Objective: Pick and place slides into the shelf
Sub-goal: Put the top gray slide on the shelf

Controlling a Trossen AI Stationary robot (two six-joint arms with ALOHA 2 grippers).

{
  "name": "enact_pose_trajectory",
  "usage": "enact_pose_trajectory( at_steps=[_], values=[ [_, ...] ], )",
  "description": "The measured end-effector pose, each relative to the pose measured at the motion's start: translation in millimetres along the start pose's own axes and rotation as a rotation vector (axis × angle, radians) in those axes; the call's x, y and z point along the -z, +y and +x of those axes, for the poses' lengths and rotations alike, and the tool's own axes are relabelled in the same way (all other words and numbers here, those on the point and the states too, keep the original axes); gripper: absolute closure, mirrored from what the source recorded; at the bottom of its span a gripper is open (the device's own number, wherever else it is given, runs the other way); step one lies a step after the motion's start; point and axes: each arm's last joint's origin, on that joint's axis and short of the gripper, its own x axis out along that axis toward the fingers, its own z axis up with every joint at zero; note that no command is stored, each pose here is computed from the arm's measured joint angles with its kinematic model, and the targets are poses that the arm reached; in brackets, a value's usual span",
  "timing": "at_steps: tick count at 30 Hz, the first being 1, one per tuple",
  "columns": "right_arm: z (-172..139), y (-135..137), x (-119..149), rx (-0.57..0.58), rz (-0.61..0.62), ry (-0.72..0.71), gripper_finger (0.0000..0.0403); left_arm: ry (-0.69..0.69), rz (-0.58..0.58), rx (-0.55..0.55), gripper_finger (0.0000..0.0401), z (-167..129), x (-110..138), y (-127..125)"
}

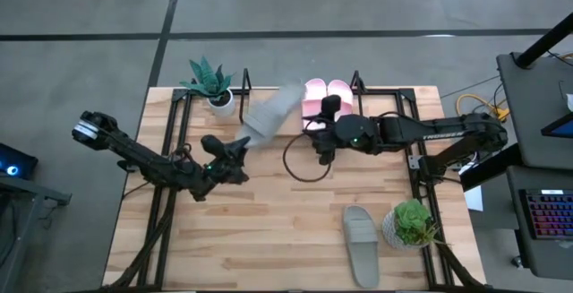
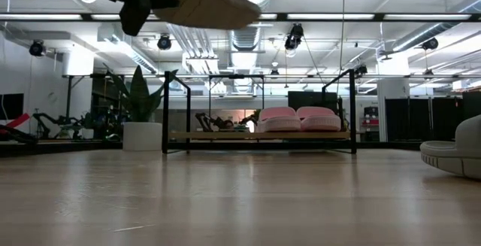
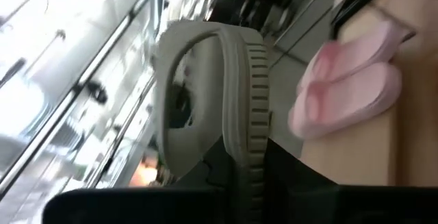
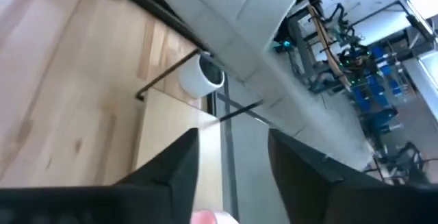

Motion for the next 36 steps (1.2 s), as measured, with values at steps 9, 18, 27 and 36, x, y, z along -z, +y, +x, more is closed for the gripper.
enact_pose_trajectory(
  at_steps=[9,18,27,36],
  values=[
    [-4.0,-14.3,-15.2,0.025,0.112,-0.046,0.0202,0.065,-0.002,-0.028,0.0388,6.8,-4.5,0.7],
    [10.6,-8.9,-38.0,0.01,0.075,-0.066,0.02,0.141,0.168,-0.036,0.0388,34.9,-28.4,-17.1],
    [28.0,-1.0,-47.7,-0.017,0.028,-0.02,0.02,0.212,0.231,-0.05,0.0389,63.4,-40.5,-25.2],
    [39.0,2.8,-46.6,0.086,-0.079,0.084,0.02,0.199,0.26,-0.046,0.0389,72.4,-52.9,-28.8]
  ],
)
